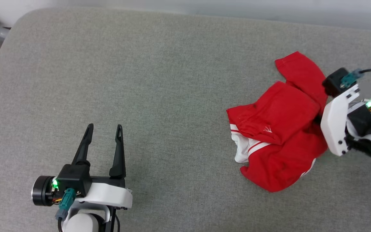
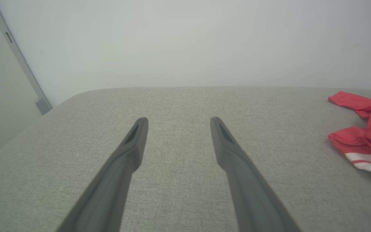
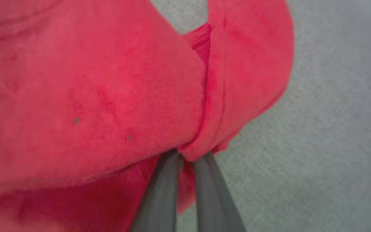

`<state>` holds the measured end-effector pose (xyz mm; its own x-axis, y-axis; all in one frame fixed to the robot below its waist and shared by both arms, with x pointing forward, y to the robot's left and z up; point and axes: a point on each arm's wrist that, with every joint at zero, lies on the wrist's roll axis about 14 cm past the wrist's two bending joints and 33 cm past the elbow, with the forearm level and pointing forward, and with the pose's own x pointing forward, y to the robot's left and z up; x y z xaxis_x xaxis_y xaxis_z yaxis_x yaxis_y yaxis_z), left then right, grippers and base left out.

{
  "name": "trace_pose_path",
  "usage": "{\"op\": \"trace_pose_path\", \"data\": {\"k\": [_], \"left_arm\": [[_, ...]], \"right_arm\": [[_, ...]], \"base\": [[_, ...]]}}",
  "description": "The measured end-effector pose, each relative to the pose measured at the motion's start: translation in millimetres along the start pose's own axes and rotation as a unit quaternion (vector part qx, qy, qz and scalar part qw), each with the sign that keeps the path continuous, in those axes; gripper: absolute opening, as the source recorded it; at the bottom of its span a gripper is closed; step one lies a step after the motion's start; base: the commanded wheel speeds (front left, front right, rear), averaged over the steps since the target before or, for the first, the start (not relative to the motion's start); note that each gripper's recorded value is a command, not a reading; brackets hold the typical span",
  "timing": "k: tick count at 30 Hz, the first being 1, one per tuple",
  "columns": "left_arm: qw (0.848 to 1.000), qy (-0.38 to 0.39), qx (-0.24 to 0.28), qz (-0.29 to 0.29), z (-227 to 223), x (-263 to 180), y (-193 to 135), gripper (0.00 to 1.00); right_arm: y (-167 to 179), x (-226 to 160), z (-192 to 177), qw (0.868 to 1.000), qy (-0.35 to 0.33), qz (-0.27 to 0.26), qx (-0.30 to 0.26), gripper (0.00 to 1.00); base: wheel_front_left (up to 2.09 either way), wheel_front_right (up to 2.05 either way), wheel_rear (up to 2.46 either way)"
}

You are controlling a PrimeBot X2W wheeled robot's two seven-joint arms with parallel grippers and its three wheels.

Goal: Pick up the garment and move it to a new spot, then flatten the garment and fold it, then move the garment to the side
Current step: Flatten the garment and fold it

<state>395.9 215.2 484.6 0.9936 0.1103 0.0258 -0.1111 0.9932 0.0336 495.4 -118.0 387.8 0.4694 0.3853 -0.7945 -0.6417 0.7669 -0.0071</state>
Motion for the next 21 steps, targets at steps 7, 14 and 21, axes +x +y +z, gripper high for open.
{"op": "trace_pose_path", "data": {"k": [7, 14, 21], "left_arm": [[1.0, -0.013, -0.003, 0.001, 10, -8, 2, 1.0], [1.0, -0.024, -0.003, 0.001, 18, -14, 3, 1.0], [1.0, -0.026, -0.001, 0.013, 21, -21, 11, 1.0]], "right_arm": [[-7, -46, 71, 0.987, -0.161, -0.013, -0.004, 0.0], [42, -85, 130, 0.958, -0.278, 0.041, -0.054, 0.0], [152, -88, 149, 0.927, -0.311, 0.163, -0.129, 0.0]], "base": [[0.0, 0.0, 0.0], [0.0, 0.0, 0.0], [0.0, 0.0, 0.0]]}}
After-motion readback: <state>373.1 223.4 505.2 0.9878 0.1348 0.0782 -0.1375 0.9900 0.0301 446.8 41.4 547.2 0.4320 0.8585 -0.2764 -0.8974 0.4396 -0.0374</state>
